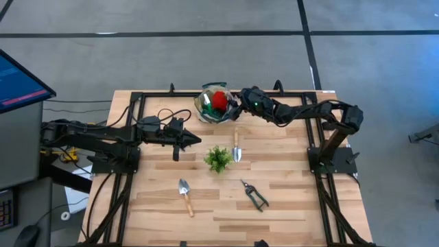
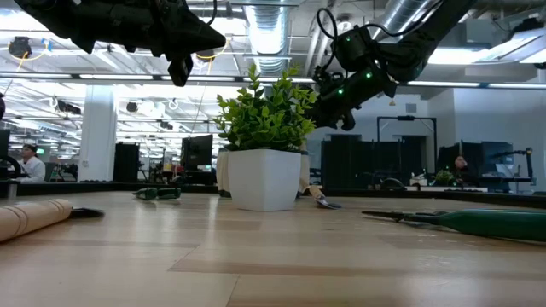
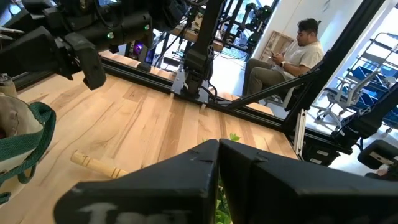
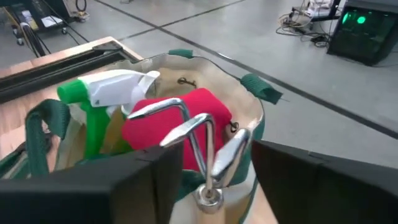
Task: Pick & Place Garden tools in Gardening bag
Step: Put the brown hand rake into the brown gardening bag
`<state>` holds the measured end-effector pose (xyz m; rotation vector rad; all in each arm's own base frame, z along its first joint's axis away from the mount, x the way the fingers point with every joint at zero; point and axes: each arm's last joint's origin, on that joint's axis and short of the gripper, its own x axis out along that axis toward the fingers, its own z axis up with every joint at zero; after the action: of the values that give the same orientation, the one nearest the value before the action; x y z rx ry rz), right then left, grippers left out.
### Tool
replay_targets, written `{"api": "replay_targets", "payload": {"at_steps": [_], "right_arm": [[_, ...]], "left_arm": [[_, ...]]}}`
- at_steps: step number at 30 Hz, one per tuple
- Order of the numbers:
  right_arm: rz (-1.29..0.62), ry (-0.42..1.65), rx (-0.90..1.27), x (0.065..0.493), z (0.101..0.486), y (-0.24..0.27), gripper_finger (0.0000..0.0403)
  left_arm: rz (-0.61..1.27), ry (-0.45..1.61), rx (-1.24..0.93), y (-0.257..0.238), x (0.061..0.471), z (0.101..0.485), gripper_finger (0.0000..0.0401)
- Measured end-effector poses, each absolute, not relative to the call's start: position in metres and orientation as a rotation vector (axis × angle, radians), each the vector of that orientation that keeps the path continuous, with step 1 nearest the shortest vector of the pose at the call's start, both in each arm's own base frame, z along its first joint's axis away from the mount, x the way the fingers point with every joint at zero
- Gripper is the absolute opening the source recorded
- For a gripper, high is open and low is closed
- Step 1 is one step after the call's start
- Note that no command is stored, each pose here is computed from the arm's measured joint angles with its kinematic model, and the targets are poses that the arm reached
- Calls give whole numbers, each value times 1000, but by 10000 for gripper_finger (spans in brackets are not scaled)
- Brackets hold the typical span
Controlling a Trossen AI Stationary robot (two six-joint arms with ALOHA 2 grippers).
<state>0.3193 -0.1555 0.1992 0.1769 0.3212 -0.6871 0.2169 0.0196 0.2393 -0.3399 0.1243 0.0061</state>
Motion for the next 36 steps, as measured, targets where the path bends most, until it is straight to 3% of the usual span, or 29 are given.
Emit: {"api": "replay_targets", "payload": {"at_steps": [6, 10, 21, 28, 36], "right_arm": [[-647, 337, 121, 323, 200, -147, 95], [-625, 331, 70, 323, 208, -141, 62], [-609, 369, 69, 306, 225, -146, 86], [-565, 428, 96, 311, 209, -146, 48], [-543, 440, 86, 313, 207, -143, 48]], "left_arm": [[6, 124, -340, 20, 217, 239, 2], [6, 124, -340, 20, 217, 239, 2], [6, 125, -340, 20, 217, 239, 2], [6, 125, -340, 20, 217, 239, 2], [6, 125, -340, 20, 217, 239, 2]]}}
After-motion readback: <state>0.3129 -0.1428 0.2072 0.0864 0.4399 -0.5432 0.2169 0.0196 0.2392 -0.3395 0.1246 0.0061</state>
